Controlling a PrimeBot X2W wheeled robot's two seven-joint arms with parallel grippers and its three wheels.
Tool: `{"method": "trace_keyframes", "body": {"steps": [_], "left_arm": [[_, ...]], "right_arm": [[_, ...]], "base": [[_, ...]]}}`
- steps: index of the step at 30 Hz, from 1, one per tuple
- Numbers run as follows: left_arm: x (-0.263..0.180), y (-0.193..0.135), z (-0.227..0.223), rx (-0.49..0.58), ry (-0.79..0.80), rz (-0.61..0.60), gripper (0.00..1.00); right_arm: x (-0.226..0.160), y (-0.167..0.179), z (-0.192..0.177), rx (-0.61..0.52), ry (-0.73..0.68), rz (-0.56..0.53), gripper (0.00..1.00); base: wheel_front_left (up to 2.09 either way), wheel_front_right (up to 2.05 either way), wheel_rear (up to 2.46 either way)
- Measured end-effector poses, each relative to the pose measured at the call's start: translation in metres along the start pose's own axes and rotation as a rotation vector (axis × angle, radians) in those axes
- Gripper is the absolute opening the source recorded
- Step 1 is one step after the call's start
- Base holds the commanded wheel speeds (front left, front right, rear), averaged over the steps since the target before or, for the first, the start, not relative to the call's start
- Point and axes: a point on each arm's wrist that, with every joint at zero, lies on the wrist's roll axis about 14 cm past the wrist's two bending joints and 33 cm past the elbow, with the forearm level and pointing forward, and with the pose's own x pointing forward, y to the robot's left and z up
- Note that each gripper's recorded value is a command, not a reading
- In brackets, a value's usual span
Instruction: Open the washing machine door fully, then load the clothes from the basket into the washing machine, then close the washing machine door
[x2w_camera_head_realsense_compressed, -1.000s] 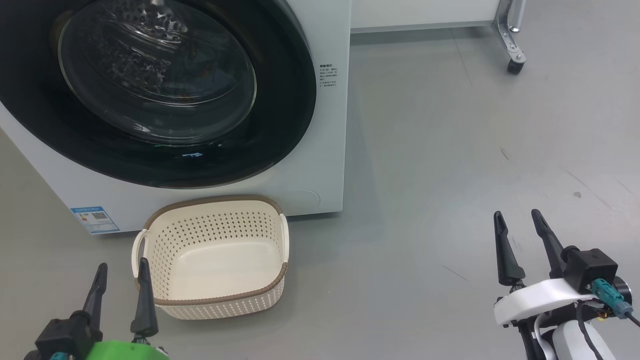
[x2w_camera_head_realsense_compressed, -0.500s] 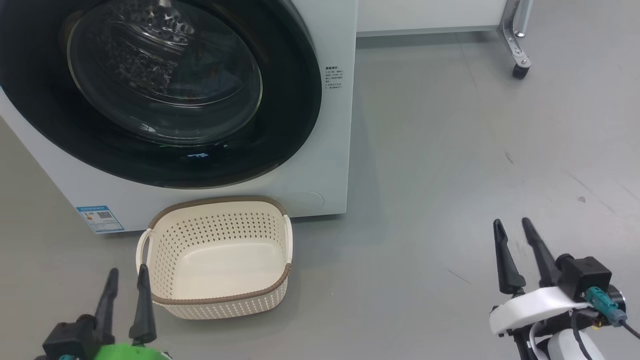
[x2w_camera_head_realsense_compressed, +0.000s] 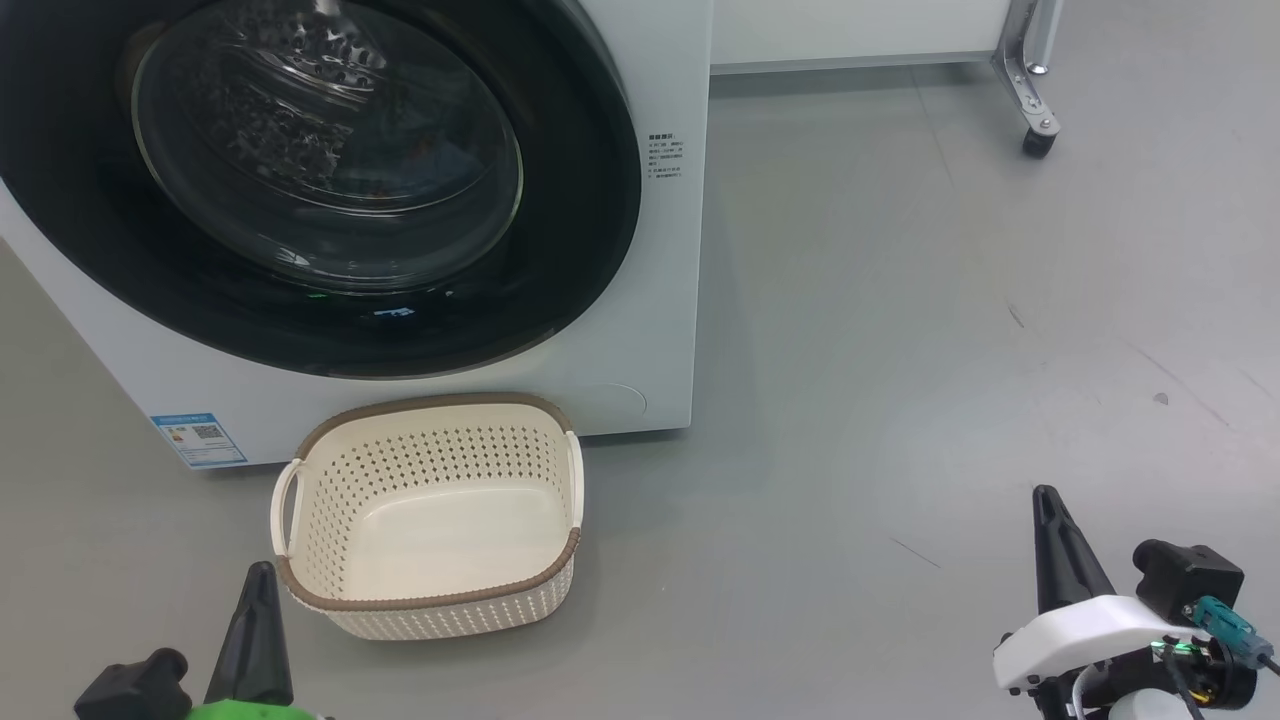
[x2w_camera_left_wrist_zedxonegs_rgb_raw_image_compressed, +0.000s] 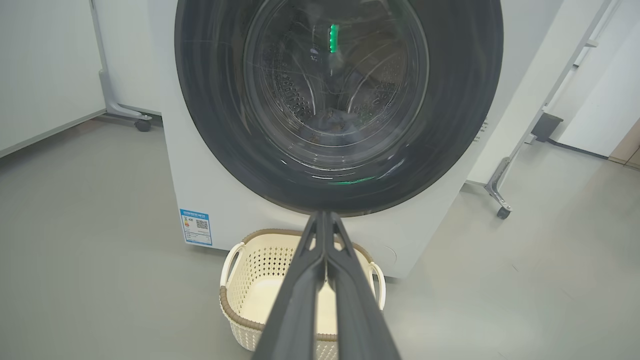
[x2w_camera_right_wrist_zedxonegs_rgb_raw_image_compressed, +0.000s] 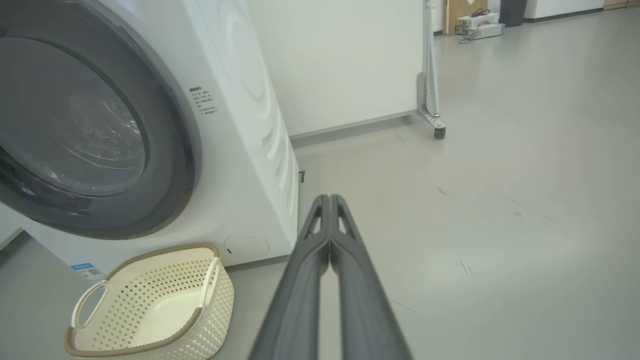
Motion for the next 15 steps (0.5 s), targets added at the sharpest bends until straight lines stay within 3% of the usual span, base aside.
{"method": "trace_keyframes", "body": {"steps": [15], "left_arm": [[0.002,0.005,-0.004,-0.204,0.027,0.041,0.00]], "right_arm": [[0.003,-0.013,0.001,0.215,0.018,-0.062,0.00]], "base": [[0.00,0.00,0.00]]}}
